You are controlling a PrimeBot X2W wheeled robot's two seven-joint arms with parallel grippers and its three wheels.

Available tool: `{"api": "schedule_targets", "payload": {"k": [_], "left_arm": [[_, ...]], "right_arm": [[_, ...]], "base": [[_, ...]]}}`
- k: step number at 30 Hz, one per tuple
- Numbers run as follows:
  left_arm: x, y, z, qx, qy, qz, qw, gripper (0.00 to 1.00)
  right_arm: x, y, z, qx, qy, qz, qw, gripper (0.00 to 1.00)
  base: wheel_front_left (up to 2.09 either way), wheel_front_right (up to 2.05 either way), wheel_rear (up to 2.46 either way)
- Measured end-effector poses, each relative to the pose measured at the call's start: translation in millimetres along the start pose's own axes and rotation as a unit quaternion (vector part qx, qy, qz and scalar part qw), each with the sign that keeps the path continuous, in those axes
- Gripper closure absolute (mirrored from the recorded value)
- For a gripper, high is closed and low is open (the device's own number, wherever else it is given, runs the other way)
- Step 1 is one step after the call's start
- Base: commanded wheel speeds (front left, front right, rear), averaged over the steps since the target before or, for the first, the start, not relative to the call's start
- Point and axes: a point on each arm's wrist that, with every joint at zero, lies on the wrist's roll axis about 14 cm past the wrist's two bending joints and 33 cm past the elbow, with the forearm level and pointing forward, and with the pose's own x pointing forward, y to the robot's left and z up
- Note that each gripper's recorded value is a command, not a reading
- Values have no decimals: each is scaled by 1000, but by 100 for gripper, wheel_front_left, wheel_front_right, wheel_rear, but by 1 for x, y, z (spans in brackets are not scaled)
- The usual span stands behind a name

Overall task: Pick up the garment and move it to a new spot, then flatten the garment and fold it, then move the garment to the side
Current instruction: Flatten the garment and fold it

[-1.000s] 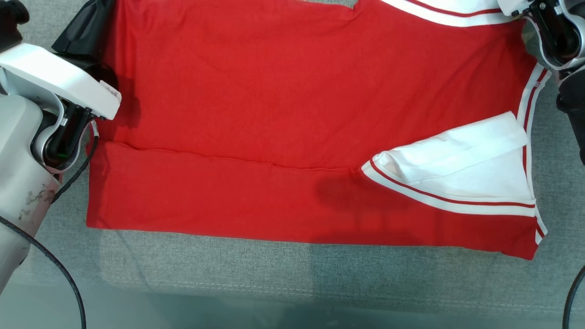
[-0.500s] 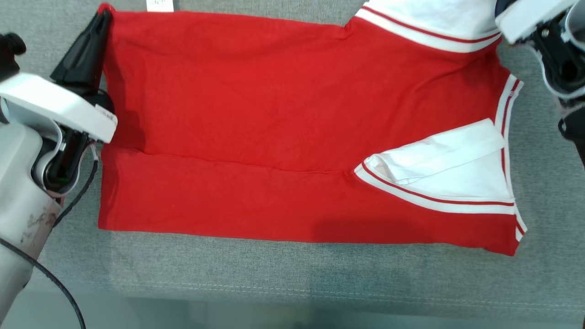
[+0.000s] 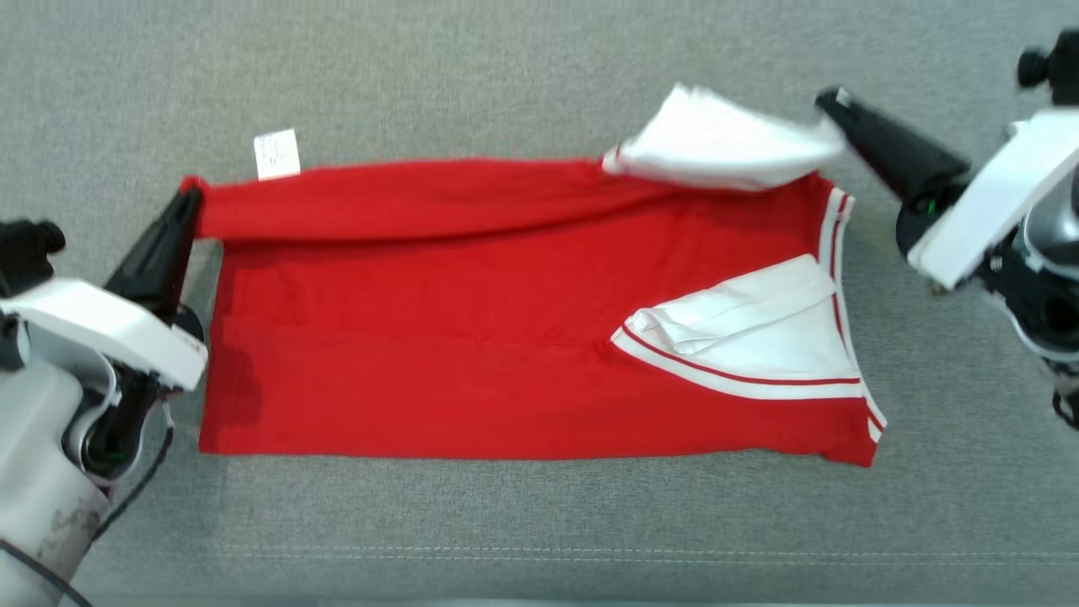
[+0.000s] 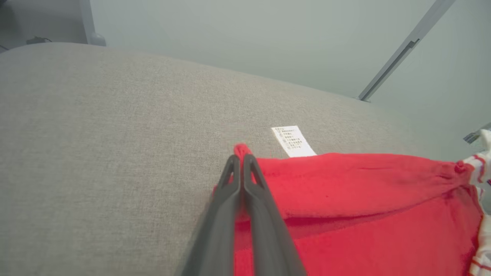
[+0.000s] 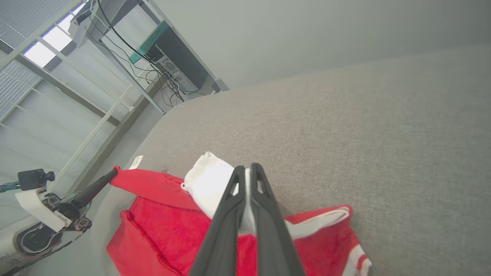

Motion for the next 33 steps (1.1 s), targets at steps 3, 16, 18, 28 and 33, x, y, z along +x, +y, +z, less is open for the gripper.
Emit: {"api": "schedule_targets", "payload": {"k": [3, 16, 18, 28, 33], "left_arm": [[-11, -2, -8, -6, 9, 2, 1000, 100], [-41, -6, -42, -20, 52, 4, 998, 100], [-45, -6, -47, -23, 57, 6, 998, 100], [-63, -3, -58, -44, 58, 23, 997, 100], [-69, 0, -63, -51, 61, 31, 996, 21]], "right_arm": [[-21, 4, -13, 20, 21, 1, 1000, 100], [-72, 16, -70, 66, 86, -8, 994, 100], [-75, 17, -77, 72, 91, -9, 993, 100], [-80, 23, -96, 98, 100, -10, 990, 100], [-83, 21, -102, 106, 105, -17, 989, 100]], "base": [[0, 0, 0], [0, 0, 0], [0, 0, 0], [0, 0, 0], [0, 0, 0]]}}
